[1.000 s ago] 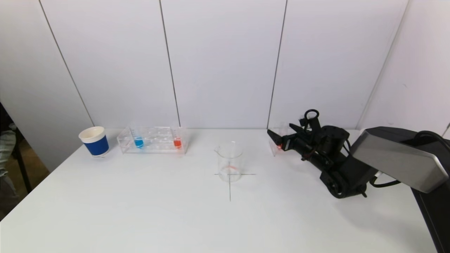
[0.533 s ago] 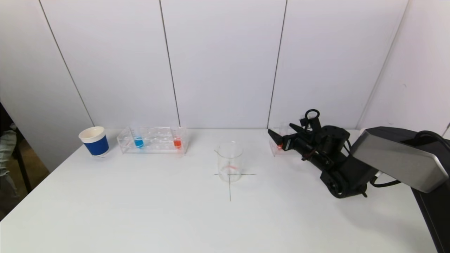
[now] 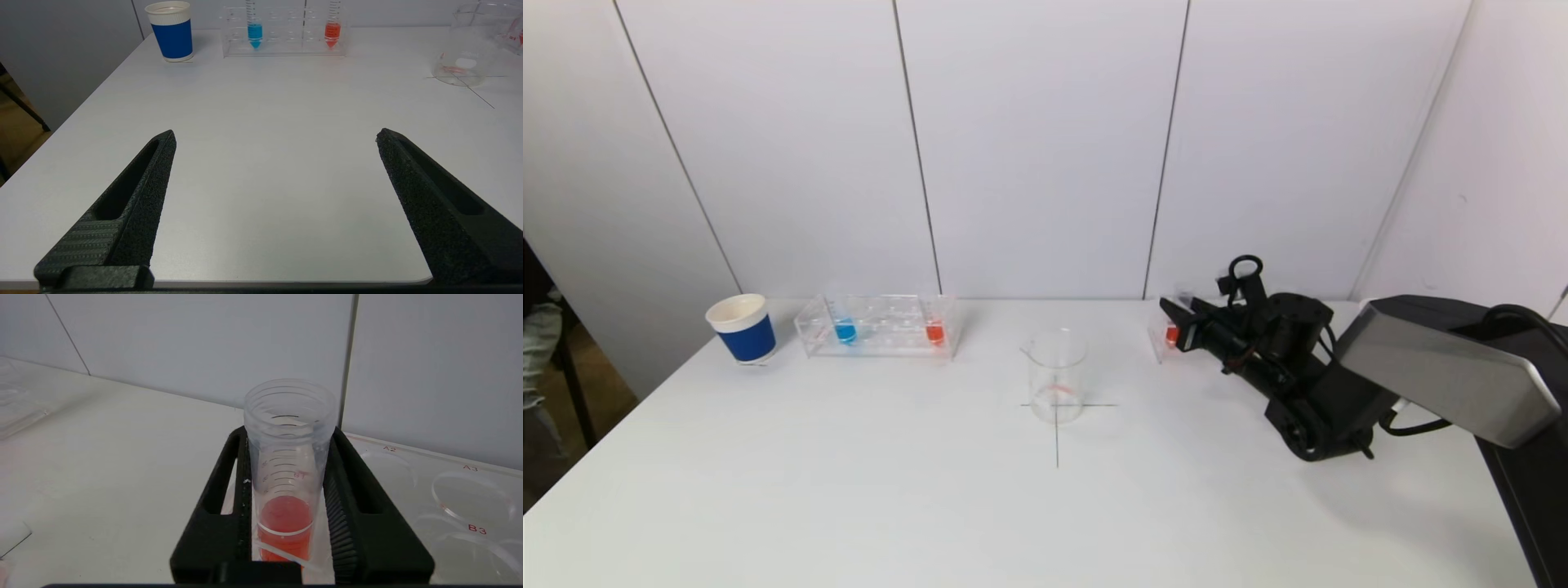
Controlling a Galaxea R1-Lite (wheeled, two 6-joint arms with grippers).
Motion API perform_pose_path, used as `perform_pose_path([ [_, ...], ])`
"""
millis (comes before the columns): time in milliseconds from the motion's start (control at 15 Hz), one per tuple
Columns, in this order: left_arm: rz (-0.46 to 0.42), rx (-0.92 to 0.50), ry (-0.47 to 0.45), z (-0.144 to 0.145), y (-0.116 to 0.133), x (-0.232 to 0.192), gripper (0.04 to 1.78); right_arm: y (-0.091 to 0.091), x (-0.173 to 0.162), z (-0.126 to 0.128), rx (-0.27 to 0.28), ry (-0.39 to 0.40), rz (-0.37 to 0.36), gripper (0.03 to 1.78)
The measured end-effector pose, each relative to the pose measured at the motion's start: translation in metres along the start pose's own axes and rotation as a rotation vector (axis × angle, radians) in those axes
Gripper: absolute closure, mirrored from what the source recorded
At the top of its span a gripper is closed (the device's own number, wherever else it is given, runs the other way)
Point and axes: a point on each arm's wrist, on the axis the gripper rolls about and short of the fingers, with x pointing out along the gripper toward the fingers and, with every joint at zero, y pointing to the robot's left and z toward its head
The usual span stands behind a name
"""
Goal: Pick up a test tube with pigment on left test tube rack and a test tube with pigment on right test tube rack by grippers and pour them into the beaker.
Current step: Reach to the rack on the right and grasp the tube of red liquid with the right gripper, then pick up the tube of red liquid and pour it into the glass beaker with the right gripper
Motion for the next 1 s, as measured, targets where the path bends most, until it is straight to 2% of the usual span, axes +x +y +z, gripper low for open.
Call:
perform_pose_path([
  [133,0.0,0.0,0.0,0.0,0.0,0.0,0.1,0.0,0.0,0.0,0.0,0.0,0.0,1.33],
  [667,0.0,0.0,0.0,0.0,0.0,0.0,0.1,0.001,0.0,0.001,-0.001,-0.005,0.002,1.31],
  [1000,0.0,0.0,0.0,0.0,0.0,0.0,0.1,0.002,0.0,0.011,-0.007,-0.026,0.005,1.31],
])
